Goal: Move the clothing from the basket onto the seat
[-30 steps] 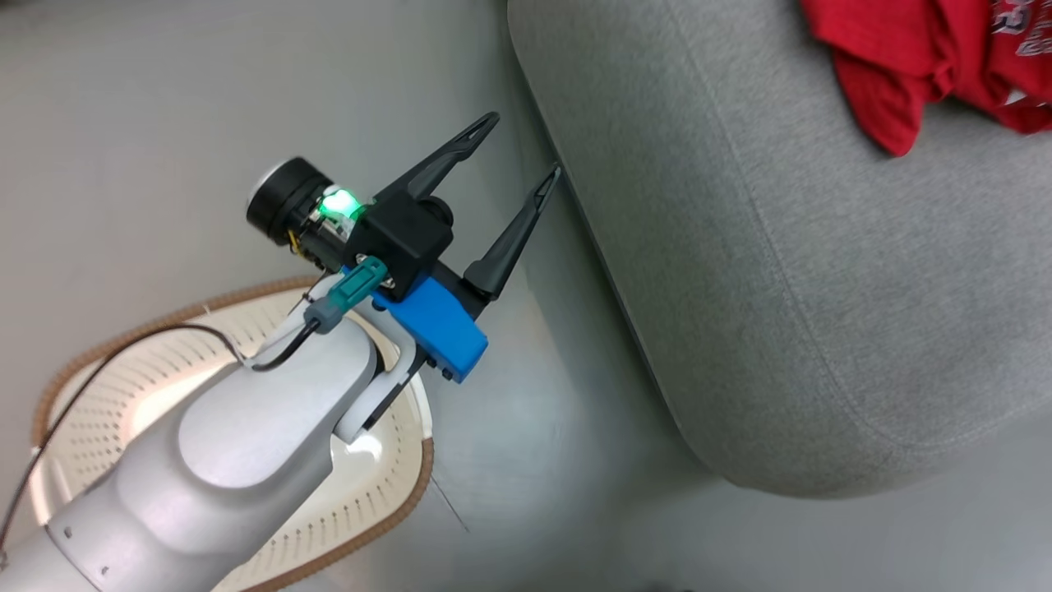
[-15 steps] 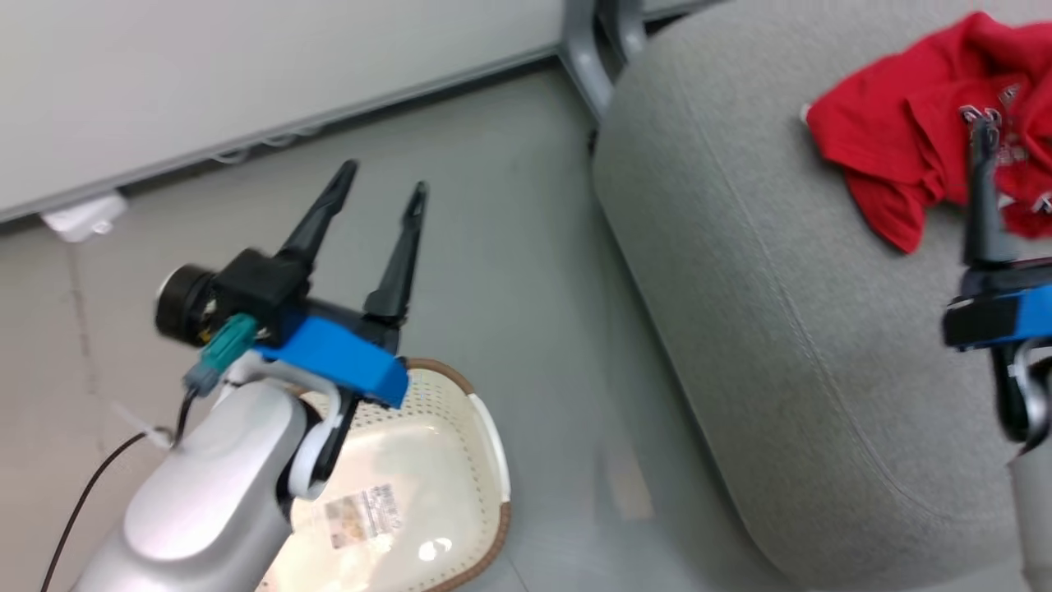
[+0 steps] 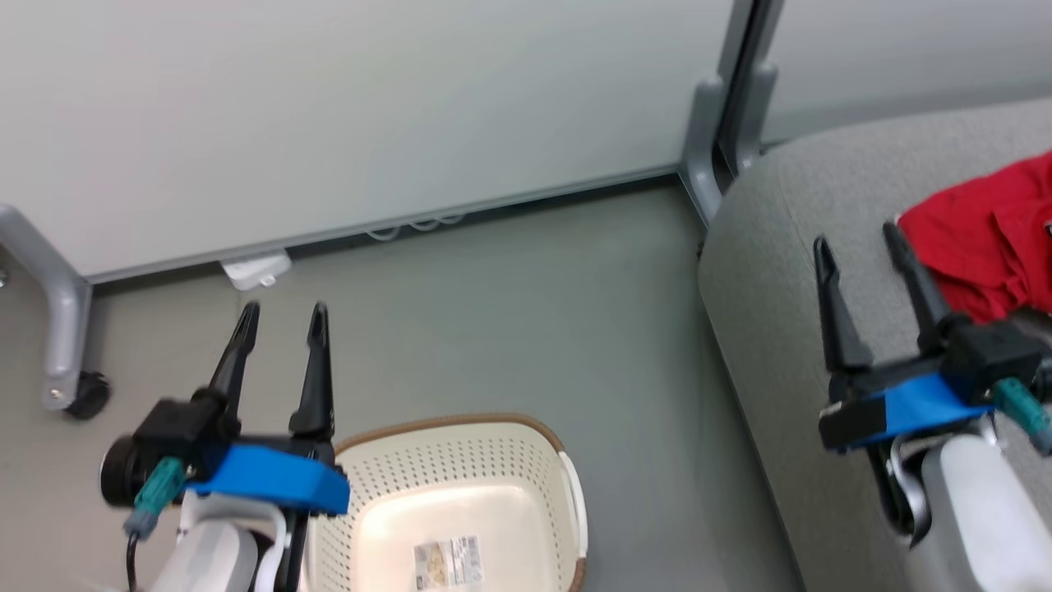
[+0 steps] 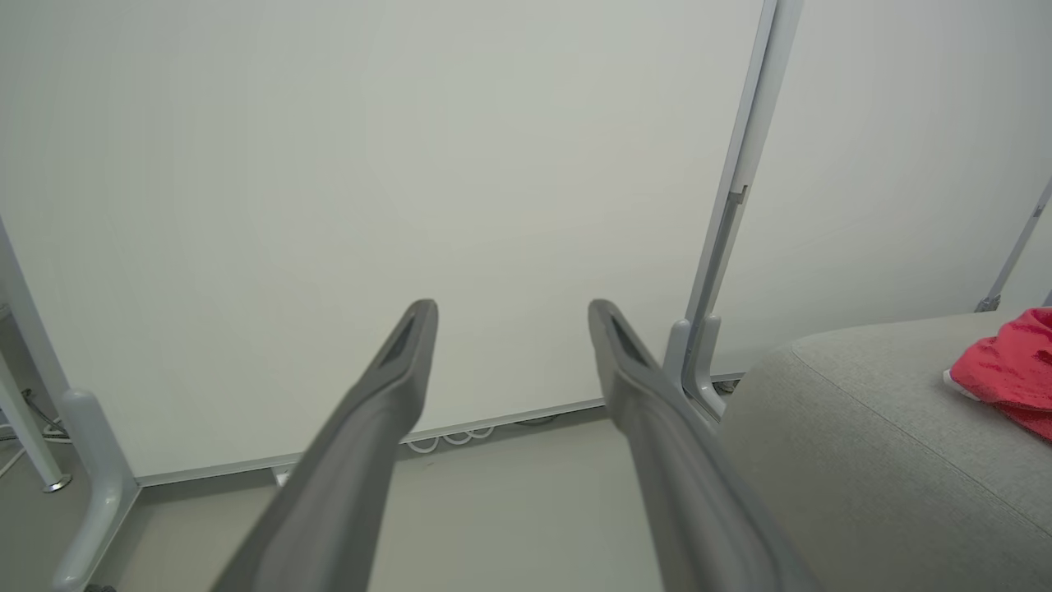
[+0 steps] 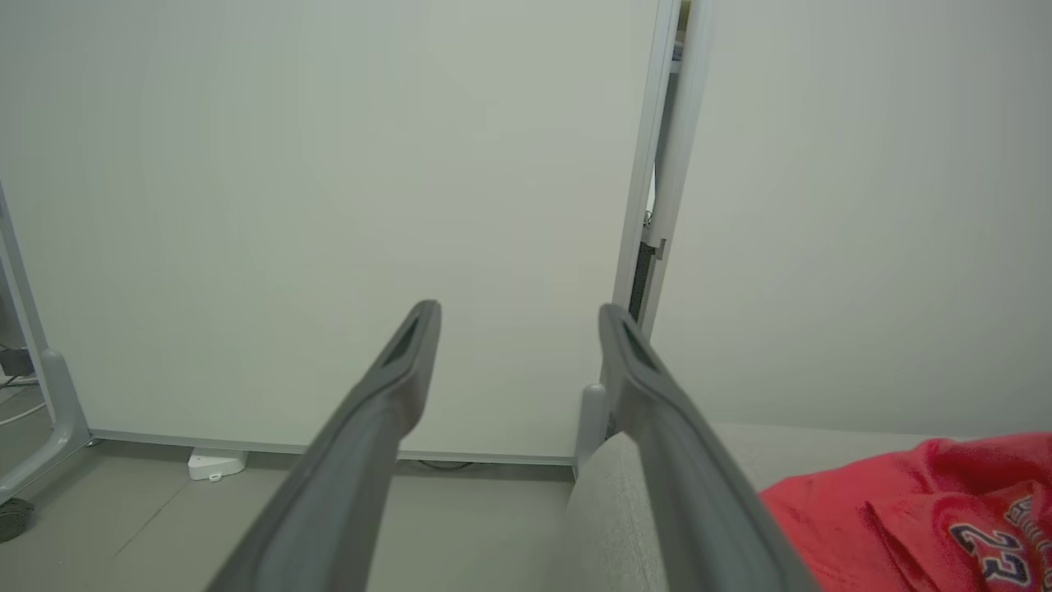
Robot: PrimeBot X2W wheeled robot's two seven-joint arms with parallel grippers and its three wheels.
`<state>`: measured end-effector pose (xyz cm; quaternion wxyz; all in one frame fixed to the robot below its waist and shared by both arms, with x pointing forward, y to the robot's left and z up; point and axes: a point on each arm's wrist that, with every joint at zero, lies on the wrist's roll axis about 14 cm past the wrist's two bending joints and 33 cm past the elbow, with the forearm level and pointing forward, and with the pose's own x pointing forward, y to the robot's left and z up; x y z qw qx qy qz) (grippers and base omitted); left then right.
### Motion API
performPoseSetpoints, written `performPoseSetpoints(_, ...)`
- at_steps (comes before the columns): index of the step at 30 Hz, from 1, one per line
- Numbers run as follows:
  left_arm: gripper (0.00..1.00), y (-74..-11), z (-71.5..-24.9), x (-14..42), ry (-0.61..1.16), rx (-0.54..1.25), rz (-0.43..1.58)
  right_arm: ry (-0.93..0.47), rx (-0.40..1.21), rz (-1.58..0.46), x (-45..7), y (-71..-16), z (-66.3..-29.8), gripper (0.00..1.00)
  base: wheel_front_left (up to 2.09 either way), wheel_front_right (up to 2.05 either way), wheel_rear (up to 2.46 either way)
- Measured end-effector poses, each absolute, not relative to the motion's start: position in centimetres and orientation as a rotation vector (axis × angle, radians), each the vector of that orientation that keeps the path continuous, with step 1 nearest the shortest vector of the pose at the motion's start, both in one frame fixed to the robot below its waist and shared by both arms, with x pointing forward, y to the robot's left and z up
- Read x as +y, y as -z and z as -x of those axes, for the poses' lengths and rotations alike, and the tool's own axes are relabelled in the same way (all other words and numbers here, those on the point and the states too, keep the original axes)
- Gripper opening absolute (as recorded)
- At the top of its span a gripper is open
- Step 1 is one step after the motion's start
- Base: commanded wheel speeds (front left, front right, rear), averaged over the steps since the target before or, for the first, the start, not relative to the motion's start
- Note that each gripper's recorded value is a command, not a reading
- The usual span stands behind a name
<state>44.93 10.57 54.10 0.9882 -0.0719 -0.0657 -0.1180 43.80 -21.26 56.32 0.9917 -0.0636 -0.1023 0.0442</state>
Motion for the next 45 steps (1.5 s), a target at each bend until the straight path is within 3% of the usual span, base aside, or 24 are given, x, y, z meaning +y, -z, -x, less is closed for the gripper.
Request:
performPoseSetpoints(18, 1.0, -53.3, -37.6, 17.0, 0.072, -0.153, 0.149, -0.112, -0.114, 0.012, -18.5, -52.4, -38.8, 1.0, 0.0, 0.0, 0.0)
performPoseSetpoints(42, 1.0, -51.7, -35.7, 18.4, 0.037, -0.118, 0.141, -0.105, -0.092, -0.029, -18.1, -51.4, -37.1, 1.0, 0.0, 0.0, 0.0)
performPoseSetpoints(43, 0.0, -51.7, -35.7, 18.4, 0.038, -0.116, 0.139, -0.105, -0.091, -0.03, -18.1, -51.4, -37.1, 0.0, 0.0, 0.0, 0.0)
performPoseSetpoints(45, 0.0, -50.9, -35.5, 18.3, 0.036, -0.092, 0.148, -0.103, -0.067, -0.033, -18.1, -50.6, -36.8, 0.0, 0.0, 0.0, 0.0)
